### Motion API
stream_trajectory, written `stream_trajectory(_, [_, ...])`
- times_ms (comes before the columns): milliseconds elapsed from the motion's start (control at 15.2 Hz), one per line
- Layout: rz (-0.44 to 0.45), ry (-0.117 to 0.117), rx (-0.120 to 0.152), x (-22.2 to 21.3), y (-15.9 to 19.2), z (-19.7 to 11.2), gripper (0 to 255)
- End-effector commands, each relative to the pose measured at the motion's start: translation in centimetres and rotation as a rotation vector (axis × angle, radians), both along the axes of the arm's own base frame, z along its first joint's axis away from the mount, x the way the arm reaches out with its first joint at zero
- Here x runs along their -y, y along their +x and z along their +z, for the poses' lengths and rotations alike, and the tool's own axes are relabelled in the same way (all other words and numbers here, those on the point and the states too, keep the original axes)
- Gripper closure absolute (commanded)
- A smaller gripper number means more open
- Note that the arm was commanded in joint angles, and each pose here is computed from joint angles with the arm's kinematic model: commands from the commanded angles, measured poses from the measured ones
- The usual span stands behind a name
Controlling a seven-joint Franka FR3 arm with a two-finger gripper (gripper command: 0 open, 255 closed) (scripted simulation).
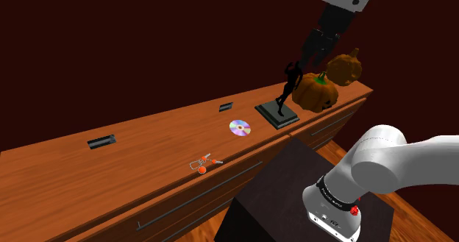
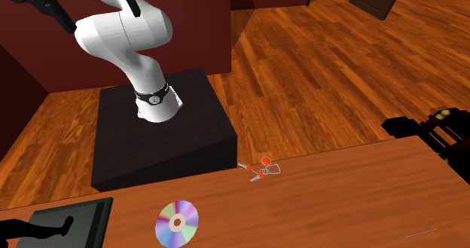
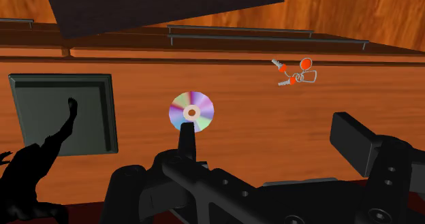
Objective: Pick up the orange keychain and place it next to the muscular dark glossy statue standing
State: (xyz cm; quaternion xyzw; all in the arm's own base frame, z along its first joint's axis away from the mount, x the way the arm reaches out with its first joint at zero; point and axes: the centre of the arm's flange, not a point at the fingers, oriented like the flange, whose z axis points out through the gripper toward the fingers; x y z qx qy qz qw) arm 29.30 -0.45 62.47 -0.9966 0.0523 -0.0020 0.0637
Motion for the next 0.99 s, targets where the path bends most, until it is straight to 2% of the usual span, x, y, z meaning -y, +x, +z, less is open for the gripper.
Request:
stream_trajectory(0, [0.000,0.000,0.000,0.0,0.0,0.0,0])
stream_trajectory(924, [-0.135,-0.047,-0.016,-12.1,2.8,-14.2,0])
